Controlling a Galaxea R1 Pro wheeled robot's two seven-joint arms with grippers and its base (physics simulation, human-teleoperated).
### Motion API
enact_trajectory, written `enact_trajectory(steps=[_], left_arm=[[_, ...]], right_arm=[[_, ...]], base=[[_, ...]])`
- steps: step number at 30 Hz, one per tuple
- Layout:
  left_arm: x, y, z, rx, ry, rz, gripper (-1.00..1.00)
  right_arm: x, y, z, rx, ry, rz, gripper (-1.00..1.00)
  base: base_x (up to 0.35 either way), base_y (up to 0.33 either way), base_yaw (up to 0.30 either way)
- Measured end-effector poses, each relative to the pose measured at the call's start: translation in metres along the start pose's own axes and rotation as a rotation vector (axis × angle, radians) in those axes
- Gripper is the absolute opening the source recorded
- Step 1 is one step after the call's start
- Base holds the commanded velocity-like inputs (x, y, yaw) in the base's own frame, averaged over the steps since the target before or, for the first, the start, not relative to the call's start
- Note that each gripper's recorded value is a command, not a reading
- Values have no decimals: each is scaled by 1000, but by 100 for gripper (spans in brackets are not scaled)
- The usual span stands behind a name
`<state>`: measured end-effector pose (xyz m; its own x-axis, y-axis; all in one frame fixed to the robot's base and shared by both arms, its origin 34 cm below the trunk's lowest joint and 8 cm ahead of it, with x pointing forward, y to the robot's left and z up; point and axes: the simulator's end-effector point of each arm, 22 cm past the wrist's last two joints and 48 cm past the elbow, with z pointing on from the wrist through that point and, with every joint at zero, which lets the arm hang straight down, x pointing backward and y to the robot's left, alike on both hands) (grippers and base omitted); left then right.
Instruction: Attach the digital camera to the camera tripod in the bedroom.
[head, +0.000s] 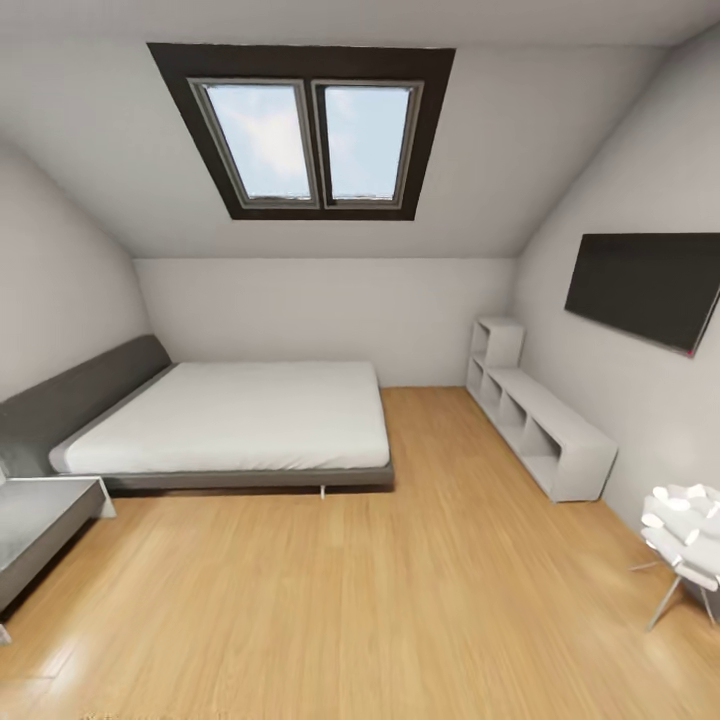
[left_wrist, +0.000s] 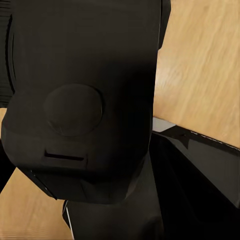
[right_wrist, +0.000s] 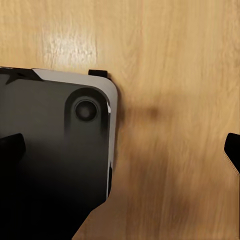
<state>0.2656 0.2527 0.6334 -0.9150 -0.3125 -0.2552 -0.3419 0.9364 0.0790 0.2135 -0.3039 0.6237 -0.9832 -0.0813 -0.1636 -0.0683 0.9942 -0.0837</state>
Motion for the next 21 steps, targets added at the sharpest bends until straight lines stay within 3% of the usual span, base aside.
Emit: enact_trajectory(steps=[21], left_arm=[[0,-2,0,4,2,1,-100]], right_arm=[[1,-1,0,1,3,0,100]], base=[[0,0,269]])
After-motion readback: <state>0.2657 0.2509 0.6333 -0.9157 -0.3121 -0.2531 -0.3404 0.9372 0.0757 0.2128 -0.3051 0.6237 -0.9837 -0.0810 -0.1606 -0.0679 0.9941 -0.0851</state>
